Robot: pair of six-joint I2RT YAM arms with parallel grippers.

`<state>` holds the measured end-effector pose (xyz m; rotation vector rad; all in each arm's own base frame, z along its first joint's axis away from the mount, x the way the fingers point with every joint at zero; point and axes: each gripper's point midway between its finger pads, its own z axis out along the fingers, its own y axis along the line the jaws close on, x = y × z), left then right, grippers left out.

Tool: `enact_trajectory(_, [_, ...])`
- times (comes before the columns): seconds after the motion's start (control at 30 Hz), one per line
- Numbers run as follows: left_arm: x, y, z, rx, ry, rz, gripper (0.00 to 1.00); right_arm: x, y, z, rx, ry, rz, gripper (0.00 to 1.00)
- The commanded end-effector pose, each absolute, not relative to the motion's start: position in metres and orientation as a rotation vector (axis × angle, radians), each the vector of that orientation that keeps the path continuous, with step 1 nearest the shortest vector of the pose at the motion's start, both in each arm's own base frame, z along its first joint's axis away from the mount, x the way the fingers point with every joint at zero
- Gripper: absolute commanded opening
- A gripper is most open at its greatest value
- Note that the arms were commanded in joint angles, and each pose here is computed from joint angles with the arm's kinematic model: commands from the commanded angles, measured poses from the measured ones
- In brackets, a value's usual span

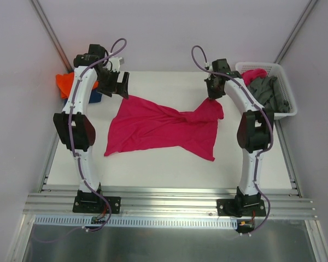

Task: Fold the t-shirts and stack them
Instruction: Fold the tshirt

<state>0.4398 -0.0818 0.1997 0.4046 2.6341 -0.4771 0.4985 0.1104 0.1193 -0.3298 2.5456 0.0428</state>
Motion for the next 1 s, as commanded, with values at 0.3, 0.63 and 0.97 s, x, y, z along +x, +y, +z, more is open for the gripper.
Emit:
enact_trajectory(0.3, [0.417,-0.077,0.232,0.419,2.580,-0.404,0.99,0.577,0.107,0.173,-0.245,2.293,-0.125,0.01])
enact_trajectory(0.63, [0.401,-0.077,0.228,0.438,2.611,-0.379,0.99,0.612,0.102,0.155,-0.264,2.244,-0.196,0.11])
enact_trajectory(0.97, [0.399,-0.077,0.229,0.445,2.609,-0.371,0.99,0.574,0.114,0.168,-0.270,2.301,-0.133,0.84])
